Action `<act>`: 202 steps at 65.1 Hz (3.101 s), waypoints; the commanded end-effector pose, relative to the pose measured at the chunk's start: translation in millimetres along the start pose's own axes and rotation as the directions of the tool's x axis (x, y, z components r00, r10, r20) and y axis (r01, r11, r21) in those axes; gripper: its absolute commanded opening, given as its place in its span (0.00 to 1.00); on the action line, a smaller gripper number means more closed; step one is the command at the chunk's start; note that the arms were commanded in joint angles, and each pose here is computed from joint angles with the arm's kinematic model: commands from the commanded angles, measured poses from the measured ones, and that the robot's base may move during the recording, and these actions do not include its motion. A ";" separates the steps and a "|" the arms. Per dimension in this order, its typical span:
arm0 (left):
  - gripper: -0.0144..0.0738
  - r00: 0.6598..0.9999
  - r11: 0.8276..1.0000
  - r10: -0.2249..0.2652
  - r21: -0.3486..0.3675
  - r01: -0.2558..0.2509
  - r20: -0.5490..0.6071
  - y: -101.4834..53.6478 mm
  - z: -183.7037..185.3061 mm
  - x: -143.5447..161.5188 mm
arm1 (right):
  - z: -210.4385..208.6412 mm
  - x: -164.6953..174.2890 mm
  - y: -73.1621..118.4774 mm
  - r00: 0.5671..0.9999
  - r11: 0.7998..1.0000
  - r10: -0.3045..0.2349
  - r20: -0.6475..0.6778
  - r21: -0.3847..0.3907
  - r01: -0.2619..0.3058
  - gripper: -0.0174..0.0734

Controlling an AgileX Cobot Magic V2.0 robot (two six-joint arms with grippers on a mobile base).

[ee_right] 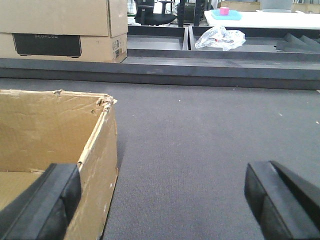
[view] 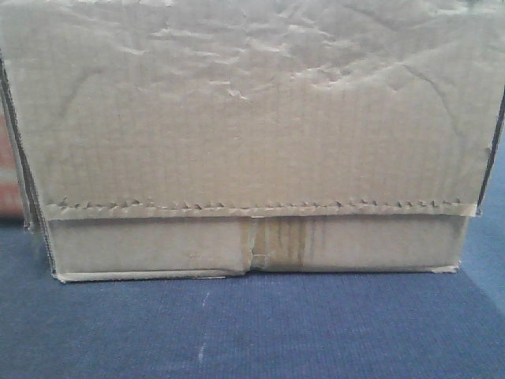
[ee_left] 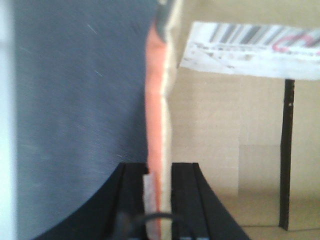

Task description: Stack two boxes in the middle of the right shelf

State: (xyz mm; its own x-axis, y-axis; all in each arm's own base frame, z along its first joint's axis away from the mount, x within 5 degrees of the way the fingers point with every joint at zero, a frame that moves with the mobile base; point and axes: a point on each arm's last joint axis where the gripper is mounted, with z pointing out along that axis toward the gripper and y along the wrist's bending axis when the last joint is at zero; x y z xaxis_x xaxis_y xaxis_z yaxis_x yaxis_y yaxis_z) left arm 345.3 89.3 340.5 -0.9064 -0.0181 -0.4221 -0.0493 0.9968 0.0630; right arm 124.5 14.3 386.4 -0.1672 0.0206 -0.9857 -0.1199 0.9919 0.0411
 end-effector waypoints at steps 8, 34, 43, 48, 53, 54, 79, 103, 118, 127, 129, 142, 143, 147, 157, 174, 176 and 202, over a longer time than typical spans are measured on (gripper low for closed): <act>0.04 0.947 0.993 -0.105 -0.029 0.119 0.304 -1.4 -98.7 -7.8 | 1.2 -3.4 -0.3 1.000 1.000 -0.008 0.022 0.003 0.008 0.82; 0.04 0.718 0.975 -0.194 0.215 0.064 0.669 -38.5 -238.5 7.2 | 1.2 -3.4 -0.3 1.000 1.000 -0.008 0.022 0.003 0.008 0.82; 0.04 0.725 0.947 -0.163 0.314 -0.076 0.669 -75.5 -246.9 8.6 | 1.2 -3.3 -0.2 1.000 1.000 -0.006 0.022 0.002 0.006 0.82; 0.04 0.750 0.926 -0.118 0.344 -0.153 0.651 -98.0 -242.7 6.9 | 1.2 -3.3 -0.2 1.000 1.000 -0.006 0.022 0.002 0.006 0.82; 0.04 0.777 0.904 -0.092 0.380 -0.198 0.623 -121.9 -235.7 4.2 | 1.2 -3.3 -0.2 1.000 1.000 -0.006 0.022 0.002 0.006 0.82; 0.04 0.782 0.901 -0.086 0.383 -0.203 0.618 -125.9 -234.2 3.7 | 1.2 -3.3 -0.2 1.000 1.000 -0.006 0.022 0.002 0.006 0.82; 0.04 0.895 0.916 0.062 0.331 -0.227 0.441 -214.5 -152.8 -22.3 | 1.2 -3.4 -0.1 1.000 1.000 -0.002 0.022 0.001 0.002 0.82; 0.04 0.948 0.927 0.100 0.319 -0.199 0.302 -238.3 -93.1 -35.6 | 1.3 -2.1 0.0 1.000 1.000 -0.002 0.008 0.000 0.002 0.82; 0.04 0.965 0.932 0.127 0.305 -0.195 0.230 -241.2 -79.2 -33.5 | 1.3 -1.9 0.0 1.000 1.000 -0.002 0.006 -0.001 0.002 0.82; 0.06 0.965 0.932 0.127 0.304 -0.195 0.230 -240.9 -79.9 -33.2 | 1.3 -1.9 0.1 1.000 1.000 -0.002 0.006 -0.001 0.002 0.82; 0.10 0.964 0.932 0.126 0.305 -0.195 0.232 -240.5 -81.0 -33.0 | 1.3 -1.9 0.1 1.000 1.000 -0.002 0.006 -0.001 0.002 0.82; 0.52 0.954 0.929 0.109 0.314 -0.198 0.278 -238.5 -91.4 -35.0 | 1.3 -2.1 0.0 1.000 1.000 -0.002 0.008 0.000 0.002 0.82; 0.55 0.953 0.928 0.107 0.315 -0.198 0.283 -238.0 -93.6 -35.1 | 1.3 -2.3 0.0 1.000 1.000 -0.002 0.010 0.000 0.002 0.82; 0.69 0.949 0.927 0.101 0.318 -0.199 0.298 -237.2 -98.6 -36.4 | 1.3 -2.3 0.0 1.000 1.000 -0.002 0.010 0.000 0.002 0.82; 0.86 0.933 0.922 0.080 0.328 -0.203 0.352 -231.7 -123.0 -38.9 | 1.3 -1.9 0.1 1.000 1.000 -0.002 0.006 -0.001 0.002 0.82; 0.84 0.882 0.948 0.085 0.234 -0.214 0.464 -207.5 -167.6 -35.4 | 1.6 -20.2 4.4 1.000 1.000 -0.009 -0.030 -0.030 0.008 0.82; 0.84 0.873 0.954 0.096 0.207 -0.219 0.479 -203.7 -171.5 -34.7 | 3.5 -25.1 6.0 0.999 0.999 -0.016 -0.040 -0.042 0.014 0.82; 0.84 0.896 0.975 0.137 0.103 -0.198 0.423 -165.9 -160.5 -19.1 | 72.5 -73.1 36.7 0.928 0.975 -0.148 -0.342 -0.208 0.079 0.82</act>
State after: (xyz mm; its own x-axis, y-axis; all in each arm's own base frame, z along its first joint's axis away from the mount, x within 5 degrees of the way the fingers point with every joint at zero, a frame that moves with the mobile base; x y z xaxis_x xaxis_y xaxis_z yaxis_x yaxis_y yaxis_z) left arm 301.6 -102.3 493.3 -0.6103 0.1657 -0.7747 0.2115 0.9765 0.0423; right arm 190.9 52.5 446.0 -0.4274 -0.1240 -0.8955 -0.3103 0.9505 0.0165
